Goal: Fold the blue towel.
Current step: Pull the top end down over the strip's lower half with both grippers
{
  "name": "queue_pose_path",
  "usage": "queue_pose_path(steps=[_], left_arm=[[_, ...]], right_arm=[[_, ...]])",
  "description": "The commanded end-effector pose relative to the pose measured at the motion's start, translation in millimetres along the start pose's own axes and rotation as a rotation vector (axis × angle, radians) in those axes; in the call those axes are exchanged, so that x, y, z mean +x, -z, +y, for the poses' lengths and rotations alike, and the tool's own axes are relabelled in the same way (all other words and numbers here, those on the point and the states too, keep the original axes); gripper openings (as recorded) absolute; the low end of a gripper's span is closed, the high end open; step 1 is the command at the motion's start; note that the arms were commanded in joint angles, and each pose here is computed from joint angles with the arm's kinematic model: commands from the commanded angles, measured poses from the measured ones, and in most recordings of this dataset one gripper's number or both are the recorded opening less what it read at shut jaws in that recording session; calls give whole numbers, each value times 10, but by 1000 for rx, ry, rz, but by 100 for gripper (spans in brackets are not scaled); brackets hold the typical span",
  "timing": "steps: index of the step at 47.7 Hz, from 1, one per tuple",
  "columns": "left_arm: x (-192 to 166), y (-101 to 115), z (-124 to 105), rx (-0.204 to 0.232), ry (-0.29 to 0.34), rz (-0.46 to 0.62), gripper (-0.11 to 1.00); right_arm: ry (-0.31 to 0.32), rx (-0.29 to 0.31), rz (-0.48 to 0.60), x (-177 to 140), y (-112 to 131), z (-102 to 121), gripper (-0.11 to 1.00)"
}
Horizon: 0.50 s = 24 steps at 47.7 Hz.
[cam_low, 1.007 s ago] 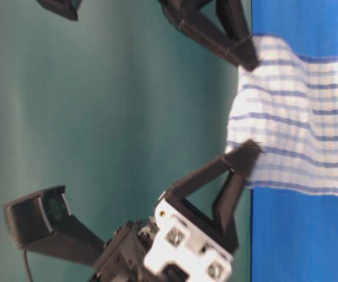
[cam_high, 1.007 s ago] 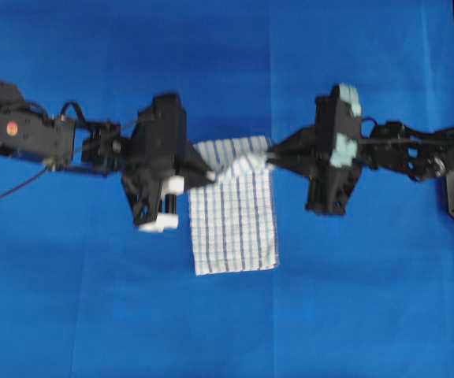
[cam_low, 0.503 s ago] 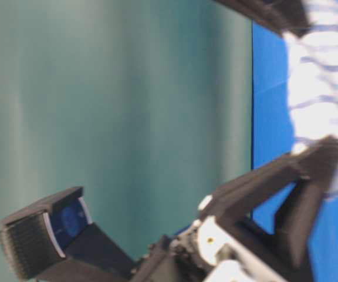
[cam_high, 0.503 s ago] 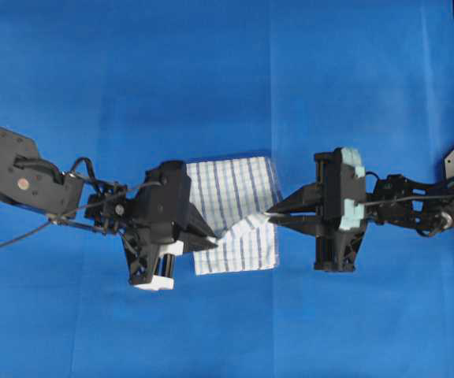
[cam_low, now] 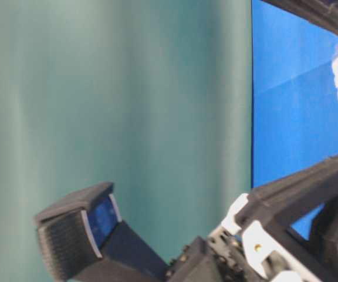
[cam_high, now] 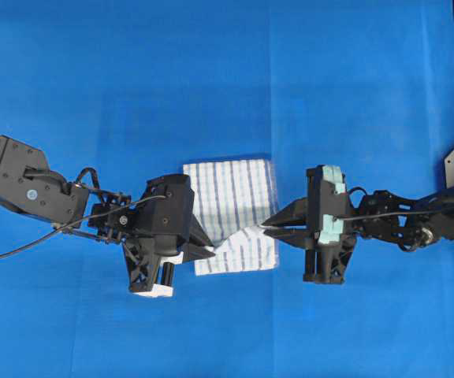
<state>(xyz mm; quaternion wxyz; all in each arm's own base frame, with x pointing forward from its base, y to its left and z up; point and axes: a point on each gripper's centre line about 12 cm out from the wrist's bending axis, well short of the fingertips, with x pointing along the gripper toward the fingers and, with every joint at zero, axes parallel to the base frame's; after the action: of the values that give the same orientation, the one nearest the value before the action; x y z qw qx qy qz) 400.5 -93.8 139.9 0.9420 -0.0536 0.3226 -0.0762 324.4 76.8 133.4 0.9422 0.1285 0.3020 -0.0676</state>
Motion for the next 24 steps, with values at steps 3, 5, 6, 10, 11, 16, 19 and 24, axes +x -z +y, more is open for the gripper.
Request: queue_pose_path(steps=[3, 5, 6, 10, 11, 16, 19, 24], left_arm=[[9, -10, -53, 4, 11, -9, 5], [25, 1, -51, 4, 10, -6, 5], [45, 22, -60, 6, 12, 1, 5], [97, 69, -64, 8, 11, 15, 6], [109, 83, -68, 9, 12, 18, 7], [151, 129, -85, 15, 15, 26, 31], [158, 140, -96, 15, 17, 28, 49], [137, 174, -89, 20, 15, 42, 73]], right_arm=[[-6, 10, 0, 42, -27, 56, 0], [-5, 12, 12, 66, -1, 68, 0], [-6, 11, 19, 78, 16, 73, 0], [-8, 11, 36, 122, 43, 100, 0], [-9, 12, 40, 129, 49, 103, 0], [-12, 15, 58, 166, 77, 128, 5], [-12, 21, 61, 173, 79, 133, 13], [-16, 22, 60, 169, 74, 146, 37]])
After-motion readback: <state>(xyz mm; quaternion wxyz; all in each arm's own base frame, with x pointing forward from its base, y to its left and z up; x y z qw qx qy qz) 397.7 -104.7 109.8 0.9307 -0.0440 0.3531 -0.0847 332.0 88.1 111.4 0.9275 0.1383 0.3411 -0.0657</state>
